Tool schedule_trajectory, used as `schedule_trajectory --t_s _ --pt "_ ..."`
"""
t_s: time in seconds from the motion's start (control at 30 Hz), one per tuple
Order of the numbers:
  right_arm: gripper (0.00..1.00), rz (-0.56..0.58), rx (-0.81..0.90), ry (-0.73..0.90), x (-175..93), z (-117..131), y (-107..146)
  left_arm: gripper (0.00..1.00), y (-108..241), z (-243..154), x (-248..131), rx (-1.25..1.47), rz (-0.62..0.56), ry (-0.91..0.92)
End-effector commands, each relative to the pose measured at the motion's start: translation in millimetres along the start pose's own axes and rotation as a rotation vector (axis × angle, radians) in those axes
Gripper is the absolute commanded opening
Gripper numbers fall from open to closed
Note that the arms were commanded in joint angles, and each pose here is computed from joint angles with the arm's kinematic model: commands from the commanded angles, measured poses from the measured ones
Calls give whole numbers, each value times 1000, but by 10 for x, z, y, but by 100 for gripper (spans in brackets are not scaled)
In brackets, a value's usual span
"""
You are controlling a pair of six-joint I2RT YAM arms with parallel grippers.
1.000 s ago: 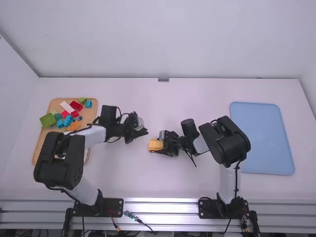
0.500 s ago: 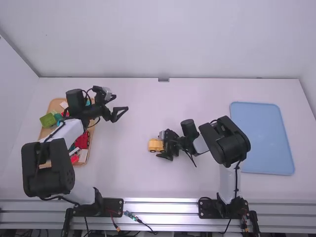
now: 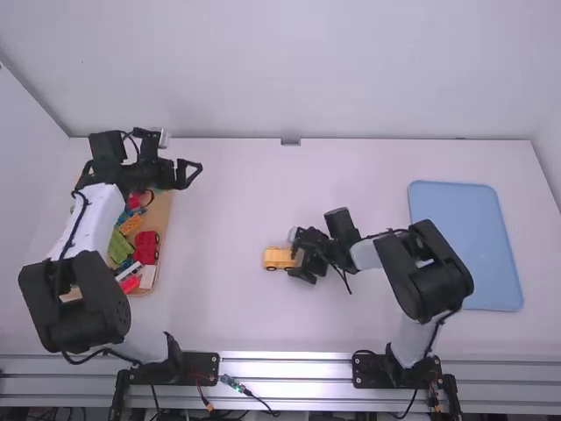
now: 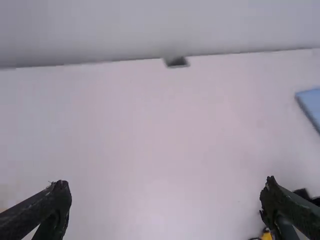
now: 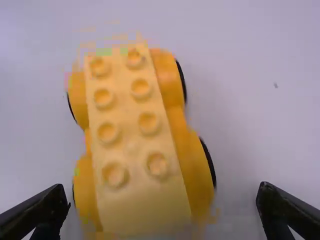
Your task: Assemble lego blocks to make yellow taxi
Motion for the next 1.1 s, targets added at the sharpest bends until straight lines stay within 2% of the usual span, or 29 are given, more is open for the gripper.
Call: schedule_trajectory --t_s 0.0,0.23,0.3,0.33,0.37,0.43,0.5,0.67,0.93,1.07 --pt "99 72 -16 155 -161 -168 6 99 -103 275 -205 44 66 -208" --pt "99 99 -18 223 -375 -182 -62 99 -11 414 -406 171 227 -325" --pt "99 77 -31 234 -430 -183 -142 99 113 434 -403 281 314 -309" --pt "99 77 -31 234 -430 -183 -142 99 113 434 -403 281 314 -309" --pt "99 57 -46 245 -474 -180 -218 99 255 480 -394 299 399 -307" --pt "99 20 -62 266 -543 -195 -330 99 410 611 -379 263 471 -331" --pt "99 -14 -61 284 -593 -213 -421 99 498 711 -362 229 493 -333" --pt "99 -87 -104 323 -771 -211 -670 99 858 920 -376 170 537 -180" --pt "99 -154 -147 373 -995 -233 -872 99 1355 1438 -504 90 601 -165" --pt "99 -175 -163 396 -1096 -247 -929 89 1523 1522 -387 193 622 -107"
Point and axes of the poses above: each hand's point on the last joint's axis, 136 mm out from that joint toward the fingers, its own x axis out along the fingers, its own z axis along the line the jaws close on, y = z × x, the point moved 2 cm from there along -x, back along the fingers, and after that the axes turned 12 degrees about x, right-handed, at the moved point
